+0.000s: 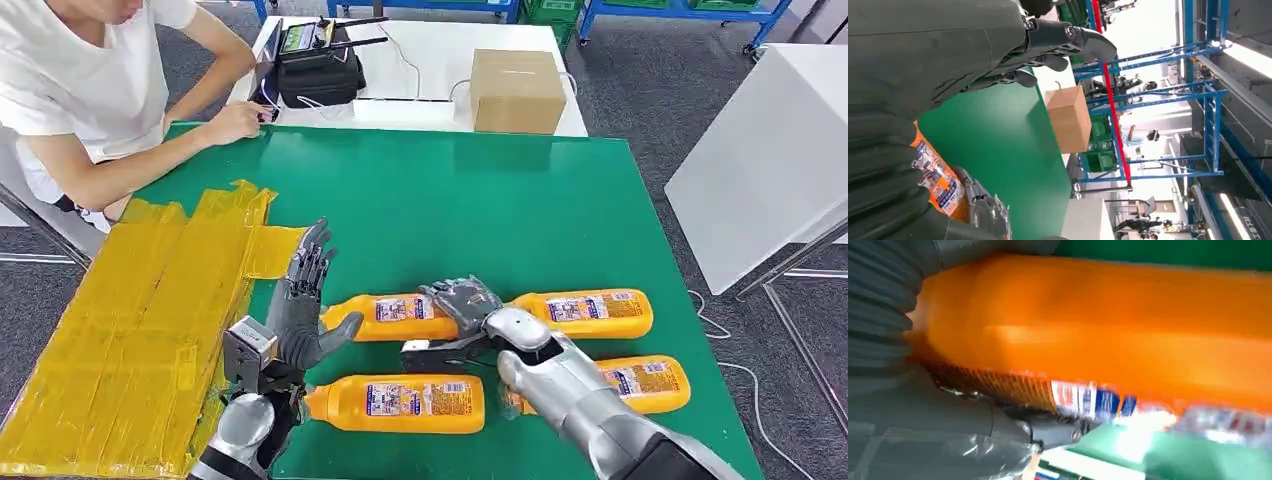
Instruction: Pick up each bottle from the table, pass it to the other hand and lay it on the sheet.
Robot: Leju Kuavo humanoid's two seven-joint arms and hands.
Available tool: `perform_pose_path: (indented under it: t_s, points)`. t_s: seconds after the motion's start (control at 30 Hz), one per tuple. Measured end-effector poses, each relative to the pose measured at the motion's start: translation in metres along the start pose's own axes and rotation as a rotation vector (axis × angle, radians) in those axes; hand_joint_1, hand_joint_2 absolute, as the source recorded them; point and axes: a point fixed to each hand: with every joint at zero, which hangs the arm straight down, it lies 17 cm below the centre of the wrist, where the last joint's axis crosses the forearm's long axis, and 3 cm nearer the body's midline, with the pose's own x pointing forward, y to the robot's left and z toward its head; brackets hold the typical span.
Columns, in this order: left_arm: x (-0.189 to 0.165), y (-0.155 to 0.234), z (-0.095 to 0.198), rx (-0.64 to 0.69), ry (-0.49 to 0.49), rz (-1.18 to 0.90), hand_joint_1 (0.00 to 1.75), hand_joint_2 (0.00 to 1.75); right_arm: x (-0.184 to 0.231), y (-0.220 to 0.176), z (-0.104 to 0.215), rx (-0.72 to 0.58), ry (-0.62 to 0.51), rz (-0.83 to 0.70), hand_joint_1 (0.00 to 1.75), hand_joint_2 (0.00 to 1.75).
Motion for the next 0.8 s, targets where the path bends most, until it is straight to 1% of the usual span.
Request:
perform_pose_path:
  t_s: [0.17, 0.23, 0.27, 0.3, 0.33, 0.4, 0.5, 0.6, 0.7, 0.8]
  points:
    - [0.000, 0.000, 0.000, 0.000, 0.000, 0.000, 0.00, 1.75, 0.001, 0.000, 0.000, -0.016, 0.005, -0.010, 1.75, 1.75]
    - [0.000, 0.000, 0.000, 0.001, 0.001, 0.000, 0.00, 1.75, 0.002, -0.001, 0.001, -0.043, 0.011, -0.043, 1.75, 1.75]
    - [-0.001, 0.001, 0.001, 0.004, 0.003, -0.002, 0.00, 1.75, 0.004, -0.004, 0.002, -0.081, 0.018, -0.086, 1.75, 1.75]
    - [-0.001, 0.002, 0.003, 0.012, 0.006, -0.003, 0.00, 1.75, 0.007, -0.010, 0.005, -0.151, 0.023, -0.149, 1.75, 1.75]
    - [-0.001, 0.002, 0.005, 0.018, 0.006, -0.003, 0.00, 1.75, 0.011, -0.025, 0.008, -0.237, 0.029, -0.215, 1.75, 1.75]
    - [0.001, 0.003, 0.009, 0.030, 0.006, -0.004, 0.00, 1.75, 0.016, -0.044, 0.017, -0.358, 0.029, -0.322, 1.75, 1.75]
    - [0.003, 0.005, 0.013, 0.041, 0.006, -0.004, 0.00, 1.75, 0.021, -0.072, 0.035, -0.508, 0.009, -0.464, 1.75, 1.75]
    - [0.006, 0.005, 0.014, 0.045, -0.002, -0.003, 0.00, 1.75, 0.017, -0.095, 0.054, -0.633, 0.006, -0.574, 1.75, 1.75]
    - [0.006, 0.006, 0.015, 0.049, -0.003, -0.008, 0.00, 1.75, 0.010, -0.113, 0.071, -0.736, 0.015, -0.648, 1.75, 1.75]
    - [0.007, 0.006, 0.015, 0.051, -0.003, -0.010, 0.00, 1.75, 0.002, -0.132, 0.089, -0.851, 0.038, -0.599, 1.75, 1.75]
